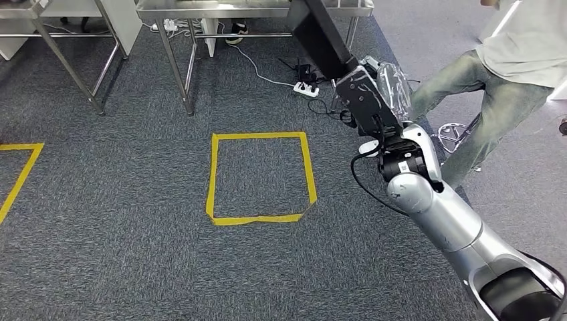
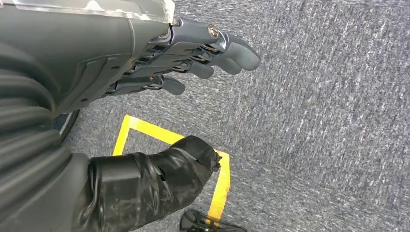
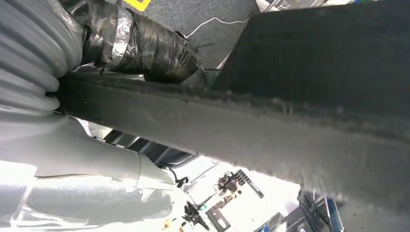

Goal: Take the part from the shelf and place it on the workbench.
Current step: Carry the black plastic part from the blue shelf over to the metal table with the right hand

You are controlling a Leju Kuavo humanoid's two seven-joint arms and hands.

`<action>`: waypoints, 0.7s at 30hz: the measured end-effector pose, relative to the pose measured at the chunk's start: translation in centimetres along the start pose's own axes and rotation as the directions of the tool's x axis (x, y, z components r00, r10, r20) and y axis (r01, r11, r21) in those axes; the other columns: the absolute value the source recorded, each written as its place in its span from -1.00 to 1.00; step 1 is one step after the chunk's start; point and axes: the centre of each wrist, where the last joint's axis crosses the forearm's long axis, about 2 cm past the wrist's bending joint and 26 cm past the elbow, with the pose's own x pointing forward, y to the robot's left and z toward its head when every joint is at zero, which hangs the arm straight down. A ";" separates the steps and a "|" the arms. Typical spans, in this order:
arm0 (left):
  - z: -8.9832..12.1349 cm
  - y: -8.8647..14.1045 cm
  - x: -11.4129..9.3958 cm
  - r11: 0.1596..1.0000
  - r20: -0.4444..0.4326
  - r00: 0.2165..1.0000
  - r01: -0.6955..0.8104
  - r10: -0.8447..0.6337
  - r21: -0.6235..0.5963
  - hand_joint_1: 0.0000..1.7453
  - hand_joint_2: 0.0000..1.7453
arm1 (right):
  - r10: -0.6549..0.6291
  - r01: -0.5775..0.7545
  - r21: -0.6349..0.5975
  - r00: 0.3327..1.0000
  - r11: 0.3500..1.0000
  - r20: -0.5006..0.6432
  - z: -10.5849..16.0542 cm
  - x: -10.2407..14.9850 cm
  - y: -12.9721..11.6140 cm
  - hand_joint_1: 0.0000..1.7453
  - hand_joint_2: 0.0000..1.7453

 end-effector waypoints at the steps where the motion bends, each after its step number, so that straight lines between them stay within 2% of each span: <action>1: 0.0 0.0 0.0 1.000 0.000 1.000 0.000 0.000 -0.001 -1.00 1.00 | 0.004 -0.004 0.001 1.000 1.000 -0.002 0.0 0.0 0.0 1.00 1.00; 21: -0.1 0.1 0.1 1.000 0.006 1.000 0.006 -0.006 -0.006 -1.00 1.00 | 0.060 -0.060 -0.028 0.998 0.998 0.003 0.1 0.4 -0.2 1.00 1.00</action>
